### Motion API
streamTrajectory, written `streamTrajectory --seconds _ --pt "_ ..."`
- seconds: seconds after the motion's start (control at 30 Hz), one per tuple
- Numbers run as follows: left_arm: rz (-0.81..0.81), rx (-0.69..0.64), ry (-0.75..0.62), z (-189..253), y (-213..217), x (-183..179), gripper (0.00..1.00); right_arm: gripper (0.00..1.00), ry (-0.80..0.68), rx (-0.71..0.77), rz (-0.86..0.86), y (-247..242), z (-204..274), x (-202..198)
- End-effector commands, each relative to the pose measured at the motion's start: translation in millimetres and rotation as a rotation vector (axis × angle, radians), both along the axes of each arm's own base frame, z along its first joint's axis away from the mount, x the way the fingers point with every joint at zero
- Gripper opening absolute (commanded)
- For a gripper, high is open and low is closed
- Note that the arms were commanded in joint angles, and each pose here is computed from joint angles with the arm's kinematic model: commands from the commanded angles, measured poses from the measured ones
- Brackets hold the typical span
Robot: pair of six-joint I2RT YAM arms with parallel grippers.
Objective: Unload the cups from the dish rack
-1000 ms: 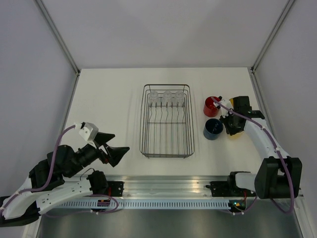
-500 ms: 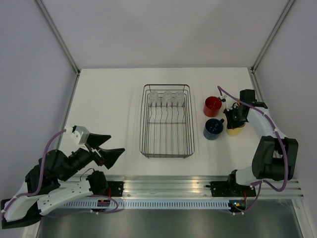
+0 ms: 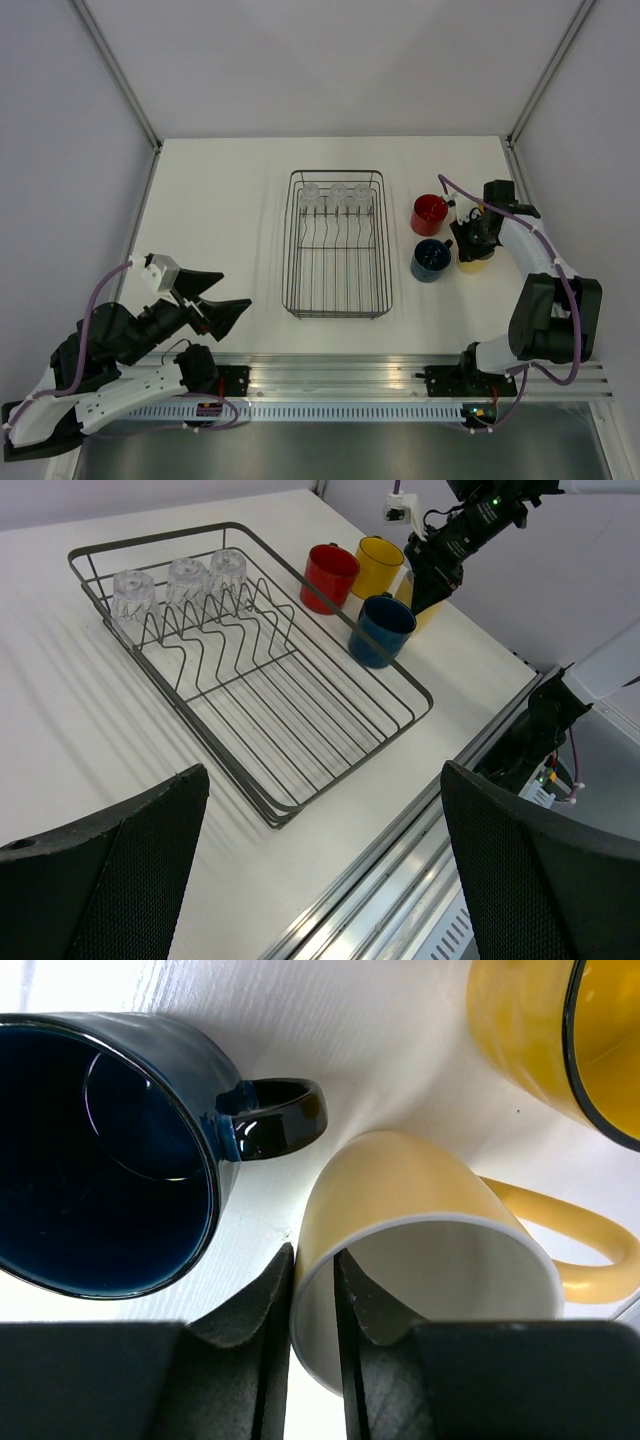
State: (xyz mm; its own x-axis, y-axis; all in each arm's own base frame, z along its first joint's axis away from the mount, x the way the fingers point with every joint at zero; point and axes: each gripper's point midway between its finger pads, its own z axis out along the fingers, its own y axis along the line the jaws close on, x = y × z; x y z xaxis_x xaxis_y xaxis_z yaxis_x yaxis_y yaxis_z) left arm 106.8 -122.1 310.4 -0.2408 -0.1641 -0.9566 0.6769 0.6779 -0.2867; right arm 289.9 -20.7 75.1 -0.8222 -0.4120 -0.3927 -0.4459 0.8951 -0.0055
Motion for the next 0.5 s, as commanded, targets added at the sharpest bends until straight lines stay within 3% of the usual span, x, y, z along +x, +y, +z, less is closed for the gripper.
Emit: streamTrajectory --seconds 0.0,0.47 --pt "-0.011 -0.001 -0.045 5 1 -1 1.0 0.28 -0.061 -0.02 -0.002 -4 18 6" --pt "0.02 0.012 -0.03 3 1 5 1.0 0.34 -0.189 -0.022 -0.03 -2 78 3"
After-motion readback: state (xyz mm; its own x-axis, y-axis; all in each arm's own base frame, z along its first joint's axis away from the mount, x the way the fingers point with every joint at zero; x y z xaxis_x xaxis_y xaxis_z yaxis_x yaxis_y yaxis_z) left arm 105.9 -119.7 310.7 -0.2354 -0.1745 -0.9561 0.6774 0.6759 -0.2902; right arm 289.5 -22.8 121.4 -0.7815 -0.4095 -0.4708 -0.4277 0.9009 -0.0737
